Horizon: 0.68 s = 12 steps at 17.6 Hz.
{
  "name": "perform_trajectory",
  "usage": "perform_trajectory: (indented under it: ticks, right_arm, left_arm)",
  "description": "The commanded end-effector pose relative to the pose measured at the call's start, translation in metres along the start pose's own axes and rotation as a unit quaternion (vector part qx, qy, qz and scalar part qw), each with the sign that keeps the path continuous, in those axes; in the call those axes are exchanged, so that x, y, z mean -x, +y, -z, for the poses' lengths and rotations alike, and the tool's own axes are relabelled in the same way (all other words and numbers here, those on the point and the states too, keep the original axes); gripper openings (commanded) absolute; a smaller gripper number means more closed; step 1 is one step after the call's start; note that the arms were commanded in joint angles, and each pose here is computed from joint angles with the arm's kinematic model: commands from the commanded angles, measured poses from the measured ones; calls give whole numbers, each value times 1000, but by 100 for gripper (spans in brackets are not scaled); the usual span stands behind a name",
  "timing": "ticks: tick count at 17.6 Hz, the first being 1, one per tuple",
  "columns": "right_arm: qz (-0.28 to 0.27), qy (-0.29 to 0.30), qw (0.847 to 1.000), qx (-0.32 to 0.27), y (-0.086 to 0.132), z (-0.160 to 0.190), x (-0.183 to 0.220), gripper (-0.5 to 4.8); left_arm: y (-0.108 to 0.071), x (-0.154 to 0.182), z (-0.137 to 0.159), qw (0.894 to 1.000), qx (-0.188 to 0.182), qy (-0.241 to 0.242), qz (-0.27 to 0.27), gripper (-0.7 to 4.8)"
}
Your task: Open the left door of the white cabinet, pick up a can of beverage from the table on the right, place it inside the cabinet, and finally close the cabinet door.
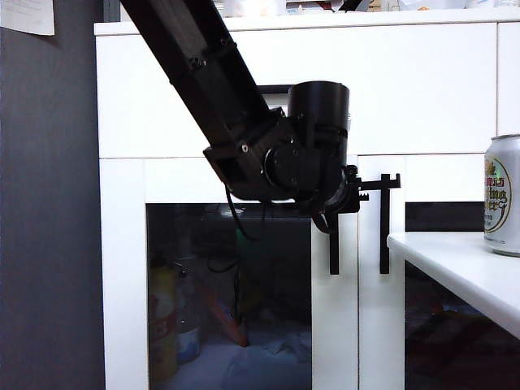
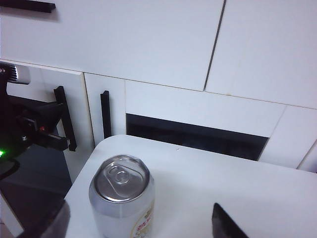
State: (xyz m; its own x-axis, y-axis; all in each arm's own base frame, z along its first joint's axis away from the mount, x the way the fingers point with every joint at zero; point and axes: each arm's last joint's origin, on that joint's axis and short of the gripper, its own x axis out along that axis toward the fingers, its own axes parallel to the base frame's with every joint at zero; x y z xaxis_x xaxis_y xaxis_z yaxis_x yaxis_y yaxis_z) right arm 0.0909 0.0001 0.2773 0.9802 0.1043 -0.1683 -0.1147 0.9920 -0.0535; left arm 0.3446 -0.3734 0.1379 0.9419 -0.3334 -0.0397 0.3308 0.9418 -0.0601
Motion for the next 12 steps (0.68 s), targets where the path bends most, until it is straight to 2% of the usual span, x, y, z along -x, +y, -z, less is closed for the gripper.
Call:
perform_trajectory:
  ticks: [1, 3, 5, 12]
  right_arm:
    - [1, -20, 1000, 2, 0, -5, 1, 368]
    - [-2, -24, 1000, 3, 0, -5, 1, 368]
    - [-2, -23, 1000, 3, 0, -5, 1, 368]
    - [-2, -29, 1000, 4, 0, -6, 3, 368]
  left_arm:
    - [-27, 17, -22, 997, 11, -13, 69, -5]
    - [-30, 19, -20, 998, 7, -7, 69, -5]
    - [-32, 24, -15, 997, 27, 5, 68, -5]
    - [-18, 60, -14, 997, 20, 34, 68, -5]
